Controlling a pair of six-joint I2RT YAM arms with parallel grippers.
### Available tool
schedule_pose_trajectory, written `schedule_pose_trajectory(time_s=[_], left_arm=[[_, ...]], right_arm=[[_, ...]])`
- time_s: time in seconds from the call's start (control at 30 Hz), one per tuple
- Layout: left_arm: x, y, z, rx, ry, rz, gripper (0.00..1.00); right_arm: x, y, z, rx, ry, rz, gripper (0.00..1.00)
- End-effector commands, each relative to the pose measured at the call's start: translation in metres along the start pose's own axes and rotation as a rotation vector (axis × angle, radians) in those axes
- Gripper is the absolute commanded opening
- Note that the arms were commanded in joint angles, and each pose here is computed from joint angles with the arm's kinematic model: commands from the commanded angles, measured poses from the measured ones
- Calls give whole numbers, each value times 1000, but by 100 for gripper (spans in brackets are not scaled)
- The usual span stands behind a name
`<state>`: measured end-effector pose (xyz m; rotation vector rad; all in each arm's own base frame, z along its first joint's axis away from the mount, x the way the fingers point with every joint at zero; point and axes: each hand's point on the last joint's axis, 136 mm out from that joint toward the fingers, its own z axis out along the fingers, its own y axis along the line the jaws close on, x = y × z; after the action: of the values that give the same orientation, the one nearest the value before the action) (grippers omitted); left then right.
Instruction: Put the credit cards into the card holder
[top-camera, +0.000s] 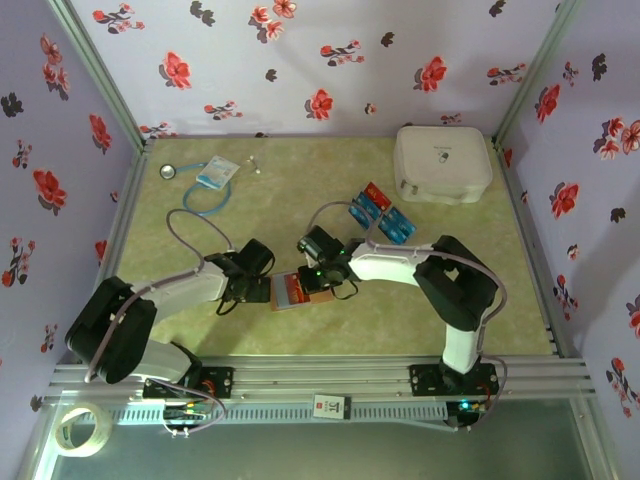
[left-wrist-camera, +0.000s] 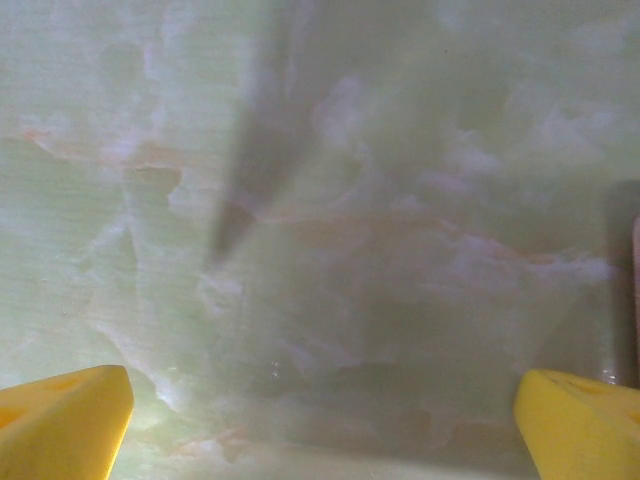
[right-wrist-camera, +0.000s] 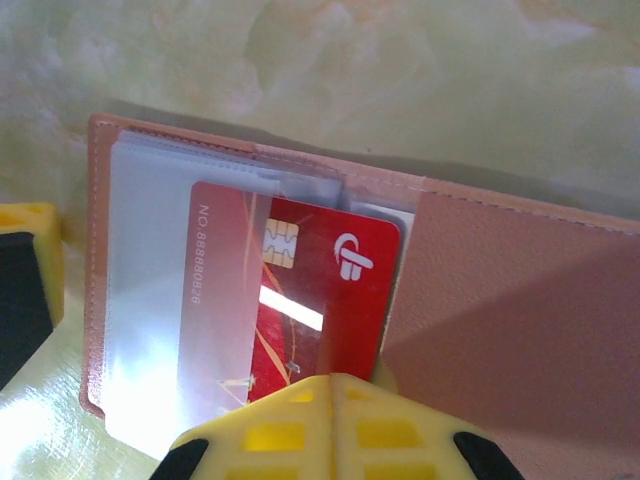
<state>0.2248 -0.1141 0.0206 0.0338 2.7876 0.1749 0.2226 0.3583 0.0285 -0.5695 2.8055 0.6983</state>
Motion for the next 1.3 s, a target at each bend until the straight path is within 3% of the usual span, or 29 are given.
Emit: schedule_pose_trajectory(time_s=[0.0, 0.6, 0.87, 1.27], left_arm=[[-1, -2, 4, -14, 1, 24, 100], [0, -8, 5, -3, -5, 30, 100], [0, -8, 5, -1, -7, 26, 100], [1, -10, 7, -2, -1, 34, 100]], right_arm=[[0, 10, 3, -10, 13, -27, 6], [-7, 43, 9, -84, 24, -54, 5], [-18, 18, -18, -38, -44, -20, 5], [-21, 2, -2, -9, -19, 9, 5]])
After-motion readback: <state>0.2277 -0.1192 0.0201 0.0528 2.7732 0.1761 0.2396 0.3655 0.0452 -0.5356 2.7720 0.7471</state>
